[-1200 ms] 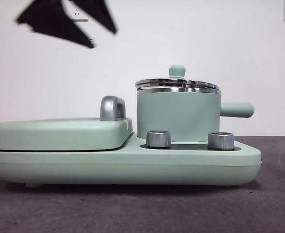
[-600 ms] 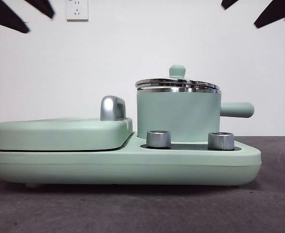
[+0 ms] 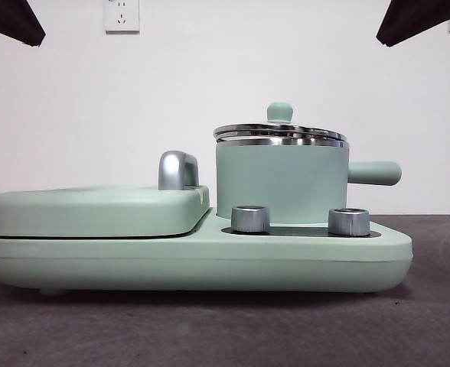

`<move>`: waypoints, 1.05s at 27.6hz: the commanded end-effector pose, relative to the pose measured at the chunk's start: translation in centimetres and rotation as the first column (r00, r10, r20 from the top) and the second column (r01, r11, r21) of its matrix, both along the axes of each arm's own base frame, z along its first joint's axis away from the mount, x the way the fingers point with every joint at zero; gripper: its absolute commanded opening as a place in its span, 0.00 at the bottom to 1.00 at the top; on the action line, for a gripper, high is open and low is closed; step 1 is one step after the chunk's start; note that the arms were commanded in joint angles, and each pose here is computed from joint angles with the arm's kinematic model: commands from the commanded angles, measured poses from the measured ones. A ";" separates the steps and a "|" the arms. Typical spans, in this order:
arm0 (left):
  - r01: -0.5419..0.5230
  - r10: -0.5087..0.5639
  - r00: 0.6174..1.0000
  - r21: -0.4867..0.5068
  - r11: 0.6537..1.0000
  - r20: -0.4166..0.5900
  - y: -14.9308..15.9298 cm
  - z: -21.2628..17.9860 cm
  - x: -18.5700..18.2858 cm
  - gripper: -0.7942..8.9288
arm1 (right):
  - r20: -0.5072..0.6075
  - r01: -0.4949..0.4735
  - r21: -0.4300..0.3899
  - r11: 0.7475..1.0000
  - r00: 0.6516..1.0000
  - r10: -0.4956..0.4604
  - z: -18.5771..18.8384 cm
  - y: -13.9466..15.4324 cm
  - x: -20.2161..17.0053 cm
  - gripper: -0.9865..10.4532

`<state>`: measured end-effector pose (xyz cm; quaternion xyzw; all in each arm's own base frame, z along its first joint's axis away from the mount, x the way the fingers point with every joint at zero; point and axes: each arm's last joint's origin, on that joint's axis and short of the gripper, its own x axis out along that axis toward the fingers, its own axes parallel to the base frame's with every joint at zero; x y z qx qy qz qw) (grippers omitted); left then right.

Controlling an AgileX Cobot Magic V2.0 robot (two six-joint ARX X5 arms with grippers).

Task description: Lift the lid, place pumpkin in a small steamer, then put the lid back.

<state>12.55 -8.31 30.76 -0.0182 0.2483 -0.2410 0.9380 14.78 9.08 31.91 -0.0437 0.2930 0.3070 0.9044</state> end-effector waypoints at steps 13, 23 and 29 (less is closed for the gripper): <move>0.032 -0.034 0.997 0.030 0.999 0.062 0.3 0.6 -0.6 0.09 | 0.014 -0.005 -0.001 1.000 1.000 0.005 0.2 0.1 0.0 0.10; -0.201 0.198 0.940 -0.018 0.979 0.279 4.6 -4.1 -1.6 0.09 | 0.014 -0.005 0.000 1.000 1.000 0.005 0.2 0.1 0.0 0.10; -0.432 0.417 0.840 -0.038 0.901 0.349 7.5 -11.1 -2.4 0.09 | 0.014 -0.006 0.000 1.000 1.000 0.006 0.2 0.1 0.0 0.10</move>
